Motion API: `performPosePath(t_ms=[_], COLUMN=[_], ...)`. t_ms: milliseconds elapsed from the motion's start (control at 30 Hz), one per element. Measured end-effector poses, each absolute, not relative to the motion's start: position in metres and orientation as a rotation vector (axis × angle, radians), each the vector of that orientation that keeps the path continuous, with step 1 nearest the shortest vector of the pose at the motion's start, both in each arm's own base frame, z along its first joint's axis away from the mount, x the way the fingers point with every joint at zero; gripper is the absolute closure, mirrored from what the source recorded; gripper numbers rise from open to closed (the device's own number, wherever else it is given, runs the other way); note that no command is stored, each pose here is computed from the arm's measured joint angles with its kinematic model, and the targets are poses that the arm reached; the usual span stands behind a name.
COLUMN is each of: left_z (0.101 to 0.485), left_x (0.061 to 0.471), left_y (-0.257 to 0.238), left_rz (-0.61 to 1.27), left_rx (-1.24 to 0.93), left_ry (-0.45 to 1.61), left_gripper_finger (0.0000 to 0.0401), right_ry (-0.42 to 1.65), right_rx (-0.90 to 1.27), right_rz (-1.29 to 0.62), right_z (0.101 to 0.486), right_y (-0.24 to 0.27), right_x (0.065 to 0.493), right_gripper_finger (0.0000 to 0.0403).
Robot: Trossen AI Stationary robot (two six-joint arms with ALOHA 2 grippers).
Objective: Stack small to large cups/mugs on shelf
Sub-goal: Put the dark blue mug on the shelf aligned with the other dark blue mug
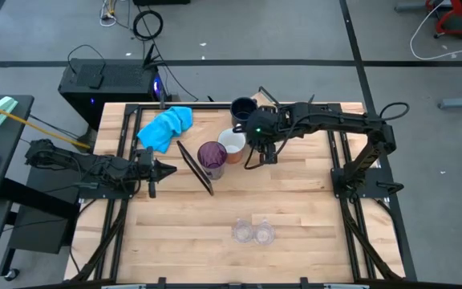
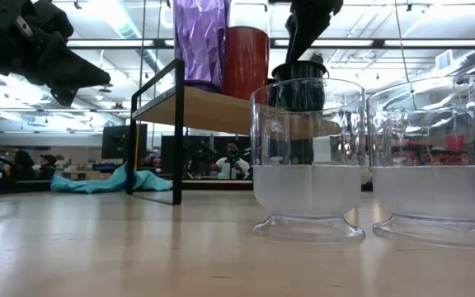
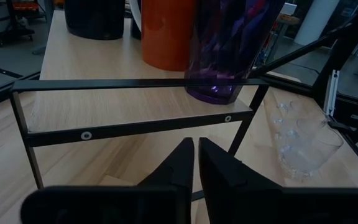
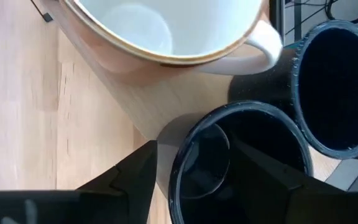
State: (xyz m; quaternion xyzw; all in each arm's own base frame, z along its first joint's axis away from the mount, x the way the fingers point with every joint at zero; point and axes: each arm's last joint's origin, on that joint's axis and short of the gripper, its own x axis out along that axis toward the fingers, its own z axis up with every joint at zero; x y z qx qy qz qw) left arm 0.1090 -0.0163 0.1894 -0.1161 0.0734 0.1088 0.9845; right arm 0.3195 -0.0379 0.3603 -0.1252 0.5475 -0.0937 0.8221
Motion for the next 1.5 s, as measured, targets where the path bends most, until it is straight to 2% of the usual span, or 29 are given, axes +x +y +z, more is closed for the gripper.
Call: performPosePath(t_ms=[267, 367, 567, 867, 1033, 1500], left_z=[0.189, 0.189, 0.189, 0.189, 0.189, 0.189], left_x=[0.109, 0.109, 0.109, 0.109, 0.109, 0.109], left_y=[-0.016, -0.016, -0.016, -0.016, -0.016, -0.016], left_rz=[0.218, 0.219, 0.219, 0.218, 0.219, 0.218], left_rx=[-0.233, -0.233, -0.233, -0.233, -0.233, -0.233], left_ry=[0.148, 0.148, 0.148, 0.148, 0.148, 0.148], left_gripper_finger=[0.0360, 0.0362, 0.0370, 0.0363, 0.0361, 0.0369], right_ry=[1.107, 1.168, 1.258, 1.328, 1.333, 1.288], right_rx=[-0.240, -0.242, -0.095, -0.059, -0.127, -0.142], right_rz=[-0.175, -0.154, -0.279, -0.347, -0.336, -0.360], right_z=[0.380, 0.384, 0.386, 0.350, 0.332, 0.327], right_y=[-0.030, -0.023, -0.023, -0.024, -0.025, -0.037], right_x=[0.299, 0.284, 0.263, 0.270, 0.275, 0.280], right_gripper_finger=[0.0192, 0.0192, 0.0192, 0.0192, 0.0192, 0.0192])
